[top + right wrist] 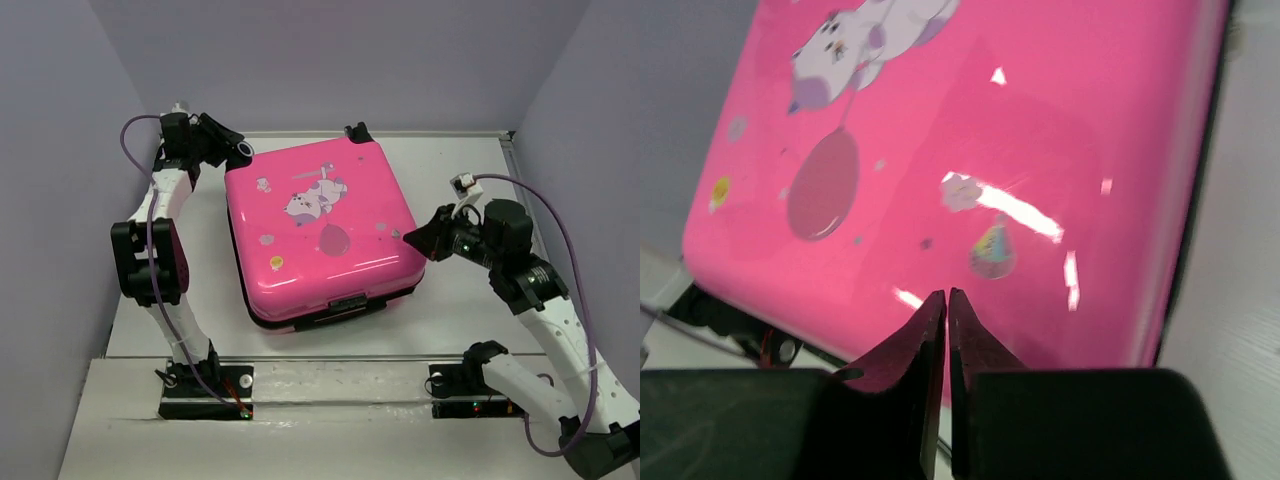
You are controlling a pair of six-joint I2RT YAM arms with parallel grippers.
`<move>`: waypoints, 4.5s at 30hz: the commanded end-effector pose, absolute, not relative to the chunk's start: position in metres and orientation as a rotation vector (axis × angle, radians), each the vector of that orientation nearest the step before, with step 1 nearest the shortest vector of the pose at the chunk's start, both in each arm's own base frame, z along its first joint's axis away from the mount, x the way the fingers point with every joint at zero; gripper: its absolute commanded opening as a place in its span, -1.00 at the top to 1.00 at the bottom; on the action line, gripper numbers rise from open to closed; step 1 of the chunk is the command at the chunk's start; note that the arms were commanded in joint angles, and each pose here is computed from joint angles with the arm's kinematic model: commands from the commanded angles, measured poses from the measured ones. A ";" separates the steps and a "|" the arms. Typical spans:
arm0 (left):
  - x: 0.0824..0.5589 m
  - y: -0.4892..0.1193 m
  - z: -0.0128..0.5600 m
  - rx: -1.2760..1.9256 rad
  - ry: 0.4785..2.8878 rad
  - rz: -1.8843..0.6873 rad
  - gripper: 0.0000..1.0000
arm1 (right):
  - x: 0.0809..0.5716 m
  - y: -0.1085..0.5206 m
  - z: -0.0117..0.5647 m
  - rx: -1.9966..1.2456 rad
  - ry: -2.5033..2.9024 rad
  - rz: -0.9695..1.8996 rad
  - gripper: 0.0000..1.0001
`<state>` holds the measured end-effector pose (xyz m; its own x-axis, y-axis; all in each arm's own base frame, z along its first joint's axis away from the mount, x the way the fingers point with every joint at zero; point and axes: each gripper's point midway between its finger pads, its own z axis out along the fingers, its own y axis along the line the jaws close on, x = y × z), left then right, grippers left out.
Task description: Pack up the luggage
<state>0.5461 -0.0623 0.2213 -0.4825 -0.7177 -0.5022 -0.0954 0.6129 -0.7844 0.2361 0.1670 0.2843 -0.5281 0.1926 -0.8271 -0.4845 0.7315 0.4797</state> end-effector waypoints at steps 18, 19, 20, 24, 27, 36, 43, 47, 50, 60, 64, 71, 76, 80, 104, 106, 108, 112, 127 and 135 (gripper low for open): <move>0.499 -0.031 0.273 -0.590 1.873 -0.697 -0.37 | 0.080 0.310 0.167 -1.011 2.194 0.750 0.86; 0.494 -0.025 0.287 -0.598 1.835 -0.664 -0.54 | 0.079 0.312 0.159 -1.010 2.203 0.727 0.86; 0.491 -0.022 0.293 -0.604 1.815 -0.647 -0.69 | 0.080 0.316 0.157 -0.997 2.202 0.719 0.86; 0.469 -0.010 0.330 -0.606 1.713 -0.580 -0.98 | 0.092 0.329 0.142 -0.921 2.168 0.597 0.86; 0.445 -0.002 0.349 -0.611 1.644 -0.537 -0.98 | 0.091 0.345 0.125 -0.911 2.131 0.527 0.86; 0.350 -0.032 0.318 -0.547 1.601 -0.676 -0.98 | 0.133 0.358 0.110 -0.638 1.976 0.377 0.86; 0.302 -0.042 0.234 -0.557 1.705 -0.687 -0.98 | 0.176 0.368 0.137 -0.521 1.787 0.312 0.86; 0.291 -0.041 0.216 -0.573 1.729 -0.669 -0.98 | 0.213 0.370 0.144 -0.470 1.776 0.350 0.86; 0.286 -0.041 0.210 -0.572 1.739 -0.661 -0.98 | 0.236 0.370 0.155 -0.455 1.756 0.376 0.86; 0.272 -0.047 0.189 -0.577 1.779 -0.691 -0.97 | 0.244 0.376 0.169 -0.595 1.746 0.547 0.64; 0.270 -0.051 0.179 -0.599 1.800 -0.718 -0.84 | 0.212 0.353 0.157 -0.590 1.829 0.671 0.34; 0.274 -0.049 0.171 -0.654 1.785 -0.725 -0.45 | 0.231 0.249 0.140 -0.247 1.899 0.685 0.21; 0.273 -0.055 0.164 -0.645 1.803 -0.762 -0.05 | 0.251 0.200 0.139 -0.107 1.891 0.720 0.20; 0.271 -0.064 0.157 -0.626 1.840 -0.804 0.10 | 0.276 0.160 0.141 0.004 1.872 0.694 0.19; 0.268 -0.074 0.146 -0.623 1.898 -0.825 0.24 | 0.339 0.163 0.140 -0.262 1.785 0.635 -0.03; 0.268 -0.074 0.145 -0.621 1.900 -0.825 0.26 | 0.343 0.165 0.143 -0.269 1.776 0.632 -0.04; 0.267 -0.074 0.145 -0.624 1.900 -0.824 0.29 | 0.346 0.167 0.148 -0.280 1.756 0.638 -0.04; 0.268 -0.073 0.144 -0.627 1.900 -0.815 0.32 | 0.345 0.175 0.160 -0.304 1.692 0.690 0.01; 0.269 -0.072 0.144 -0.628 1.896 -0.805 0.38 | 0.339 0.179 0.179 -0.282 1.595 0.751 0.85; 0.265 -0.092 0.142 -0.601 1.888 -0.889 0.44 | 0.299 0.224 0.161 -0.318 1.729 0.740 0.86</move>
